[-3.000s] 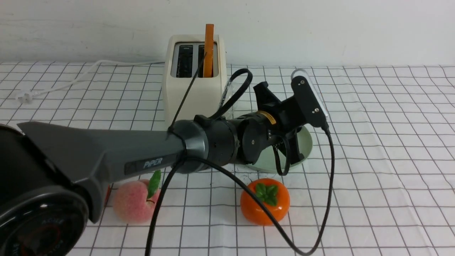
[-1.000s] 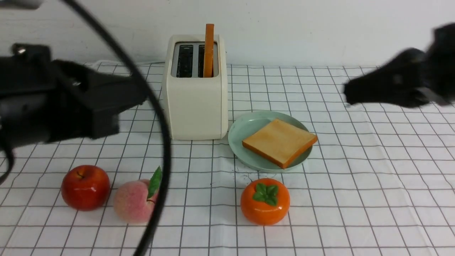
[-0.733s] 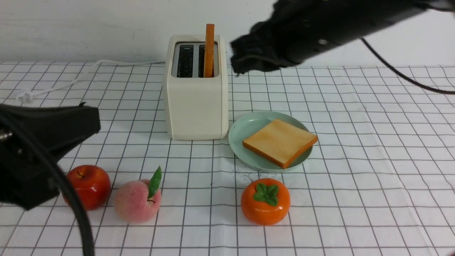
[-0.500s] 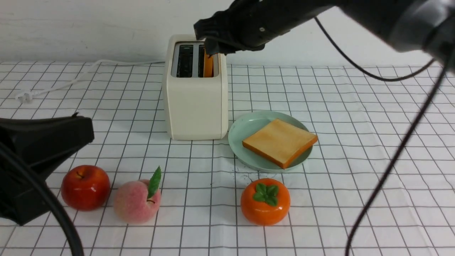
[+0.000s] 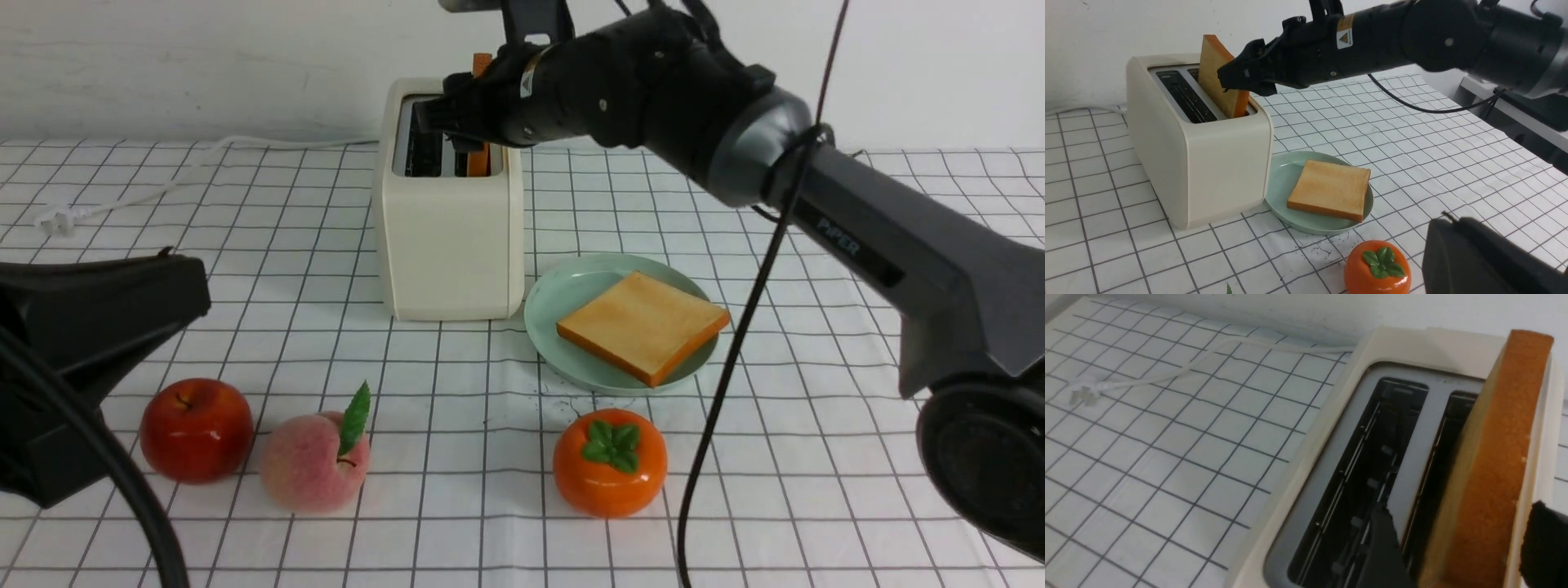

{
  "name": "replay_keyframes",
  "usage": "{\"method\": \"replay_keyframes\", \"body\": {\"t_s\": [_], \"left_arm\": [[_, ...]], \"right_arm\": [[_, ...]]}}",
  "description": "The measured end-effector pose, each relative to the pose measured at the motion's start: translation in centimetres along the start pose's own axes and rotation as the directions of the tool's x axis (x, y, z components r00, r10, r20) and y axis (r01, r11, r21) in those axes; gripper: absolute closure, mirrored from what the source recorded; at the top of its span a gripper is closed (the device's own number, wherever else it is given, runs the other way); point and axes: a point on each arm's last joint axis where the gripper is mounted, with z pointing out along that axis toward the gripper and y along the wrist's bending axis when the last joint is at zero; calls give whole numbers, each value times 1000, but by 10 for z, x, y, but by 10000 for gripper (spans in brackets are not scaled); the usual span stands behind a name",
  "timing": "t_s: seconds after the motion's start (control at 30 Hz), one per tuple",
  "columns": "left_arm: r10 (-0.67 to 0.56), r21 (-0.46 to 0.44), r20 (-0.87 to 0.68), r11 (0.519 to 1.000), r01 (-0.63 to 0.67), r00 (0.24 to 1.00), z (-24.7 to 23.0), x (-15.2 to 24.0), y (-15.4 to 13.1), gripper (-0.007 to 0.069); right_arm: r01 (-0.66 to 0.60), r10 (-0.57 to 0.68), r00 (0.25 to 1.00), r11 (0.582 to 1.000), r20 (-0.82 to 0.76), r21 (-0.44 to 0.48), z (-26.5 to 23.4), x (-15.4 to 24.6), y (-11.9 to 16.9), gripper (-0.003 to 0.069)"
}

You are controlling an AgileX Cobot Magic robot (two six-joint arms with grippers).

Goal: Take toasted bread from bread machine on white checkered table place on plate.
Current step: 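Grasp the toast slice in the toaster and pull it up out of the slot with the right gripper, then place the held slice of bread on top of the slice on the plate with the right gripper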

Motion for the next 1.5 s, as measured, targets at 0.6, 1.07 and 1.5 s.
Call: {"method": "replay_keyframes", "body": {"t_s": [0.6,1.07,1.5], "left_arm": [[8,1,-13,1000,-8,1000,0,1,0,638],[40,15,-79,999,-39,996,0,7,-1,638],[99,28,-110,995,-97,989,1,10,-1,638]], "right_arm": [[-34,36,992,999,123,-18,-38,-38,7,558],[135,-123,986,986,-114,100,-263,-93,-32,558],[-374,297,888,911,-350,-176,-190,17,-130,558]]}}
